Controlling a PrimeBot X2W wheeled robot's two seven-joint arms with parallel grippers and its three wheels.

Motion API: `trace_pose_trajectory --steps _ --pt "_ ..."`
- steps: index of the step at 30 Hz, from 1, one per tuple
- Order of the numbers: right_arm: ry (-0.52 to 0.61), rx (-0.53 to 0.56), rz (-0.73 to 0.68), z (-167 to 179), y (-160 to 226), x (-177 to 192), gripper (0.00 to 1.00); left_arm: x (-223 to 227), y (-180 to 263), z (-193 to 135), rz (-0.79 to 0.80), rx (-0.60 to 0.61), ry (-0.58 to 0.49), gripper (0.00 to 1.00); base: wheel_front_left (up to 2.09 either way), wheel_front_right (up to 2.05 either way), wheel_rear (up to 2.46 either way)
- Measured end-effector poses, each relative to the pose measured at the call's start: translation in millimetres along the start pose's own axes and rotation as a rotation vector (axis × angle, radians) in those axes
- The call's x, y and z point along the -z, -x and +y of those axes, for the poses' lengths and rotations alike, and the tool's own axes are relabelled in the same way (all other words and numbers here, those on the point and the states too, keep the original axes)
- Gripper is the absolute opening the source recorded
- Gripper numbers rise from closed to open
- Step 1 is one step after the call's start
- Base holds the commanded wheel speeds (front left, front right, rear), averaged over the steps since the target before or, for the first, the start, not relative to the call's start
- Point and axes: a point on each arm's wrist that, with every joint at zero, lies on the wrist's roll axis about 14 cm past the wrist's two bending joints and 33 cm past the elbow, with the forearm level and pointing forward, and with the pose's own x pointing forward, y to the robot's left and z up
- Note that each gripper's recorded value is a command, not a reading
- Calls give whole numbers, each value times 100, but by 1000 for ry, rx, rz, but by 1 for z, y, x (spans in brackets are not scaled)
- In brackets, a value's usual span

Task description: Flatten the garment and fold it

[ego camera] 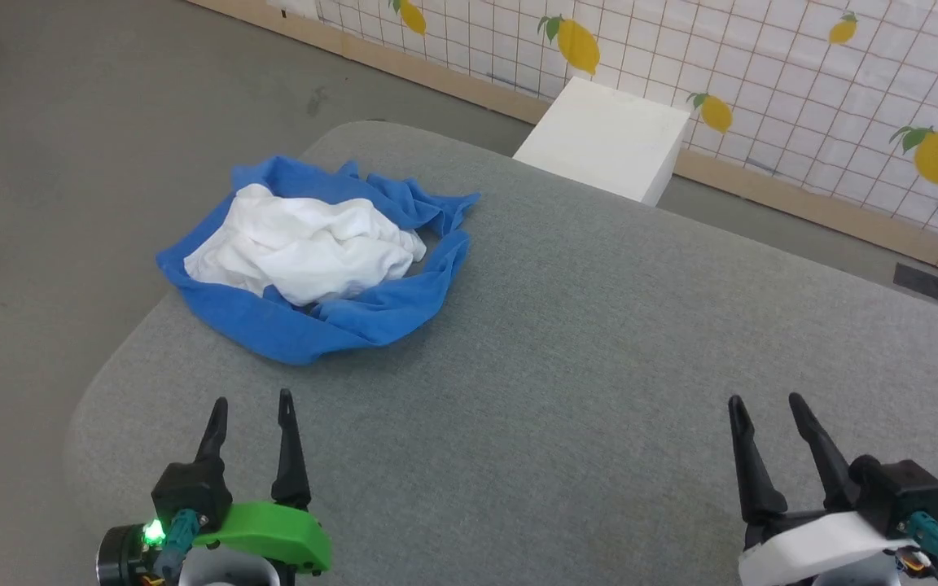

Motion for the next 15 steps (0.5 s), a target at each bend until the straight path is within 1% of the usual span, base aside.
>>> trace_pose_trajectory --steps 2,4,5,9,10,11,13,15 --pt "0 2 7 0 2 2 100 2 -2 -1 10 22 -10 100 0 0 0" --pt "-1 1 10 0 2 1 100 -2 -14 2 13 32 -19 100 0 0 0" --pt "-2 2 14 0 3 1 100 -11 -25 3 1 41 -31 100 0 0 0" --pt "9 19 14 -8 0 -2 100 -46 -76 1 -17 81 -8 100 0 0 0" --pt "14 21 13 -10 -3 -3 100 -50 -90 -1 6 93 5 100 0 0 0" --pt "28 28 6 -15 -9 -7 100 -50 -114 -6 76 115 19 100 0 0 0" --pt "40 40 1 -23 -17 -11 100 -43 -139 -11 174 119 65 100 0 0 0" --pt "42 53 2 -31 -22 -10 100 -29 -155 -12 285 119 70 100 0 0 0"
